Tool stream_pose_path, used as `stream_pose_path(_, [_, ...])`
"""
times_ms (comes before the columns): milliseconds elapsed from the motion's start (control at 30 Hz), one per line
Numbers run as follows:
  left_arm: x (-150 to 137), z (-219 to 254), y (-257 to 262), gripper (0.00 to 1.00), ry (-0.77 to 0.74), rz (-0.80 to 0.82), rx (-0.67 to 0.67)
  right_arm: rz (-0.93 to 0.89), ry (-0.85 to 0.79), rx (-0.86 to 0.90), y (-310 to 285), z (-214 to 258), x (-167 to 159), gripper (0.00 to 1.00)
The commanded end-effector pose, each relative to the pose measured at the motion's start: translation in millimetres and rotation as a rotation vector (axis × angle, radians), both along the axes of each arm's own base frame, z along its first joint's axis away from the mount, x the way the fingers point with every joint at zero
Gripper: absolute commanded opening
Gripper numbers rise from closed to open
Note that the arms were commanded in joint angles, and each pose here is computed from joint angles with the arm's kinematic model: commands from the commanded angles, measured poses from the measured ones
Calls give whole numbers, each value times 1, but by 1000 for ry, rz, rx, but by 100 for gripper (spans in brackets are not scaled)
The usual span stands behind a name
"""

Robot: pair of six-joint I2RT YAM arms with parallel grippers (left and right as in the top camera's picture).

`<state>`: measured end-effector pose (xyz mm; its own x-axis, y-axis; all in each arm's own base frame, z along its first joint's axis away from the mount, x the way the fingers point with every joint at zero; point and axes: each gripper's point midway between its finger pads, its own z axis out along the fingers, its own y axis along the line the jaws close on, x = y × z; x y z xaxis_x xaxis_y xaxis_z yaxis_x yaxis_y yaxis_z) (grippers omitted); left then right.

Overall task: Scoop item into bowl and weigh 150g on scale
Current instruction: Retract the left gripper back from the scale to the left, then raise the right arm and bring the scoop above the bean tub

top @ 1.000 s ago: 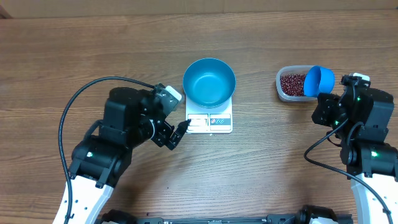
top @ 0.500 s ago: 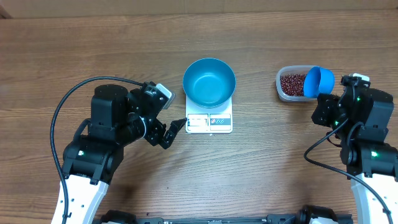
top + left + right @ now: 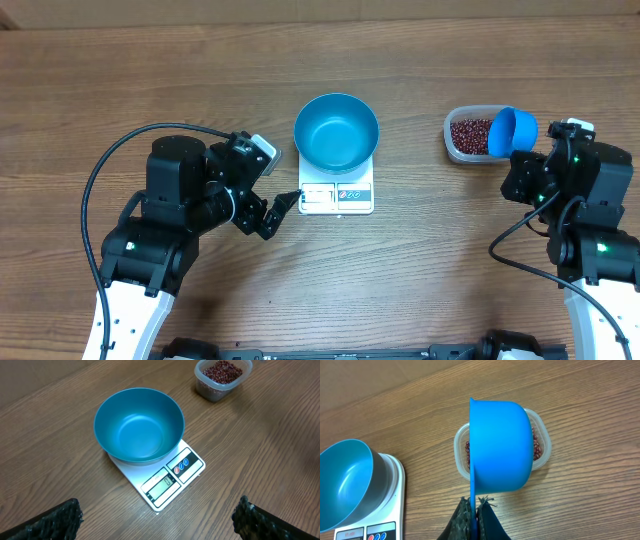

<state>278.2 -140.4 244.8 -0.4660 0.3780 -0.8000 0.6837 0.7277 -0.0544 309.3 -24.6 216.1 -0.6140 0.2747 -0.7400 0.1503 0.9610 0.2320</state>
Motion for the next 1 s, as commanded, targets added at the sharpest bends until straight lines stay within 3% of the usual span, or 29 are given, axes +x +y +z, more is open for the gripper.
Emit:
stream_pose_path(0, [2, 11, -3, 100, -32, -25, -7, -2, -35, -13, -1, 14, 4, 4])
stream_pose_path(533, [2, 11, -3, 100, -32, -25, -7, 50, 79, -66, -3, -7, 9, 4])
stream_pose_path(967, [2, 11, -3, 100, -32, -25, -7, 84, 221, -247, -32, 31, 49, 3])
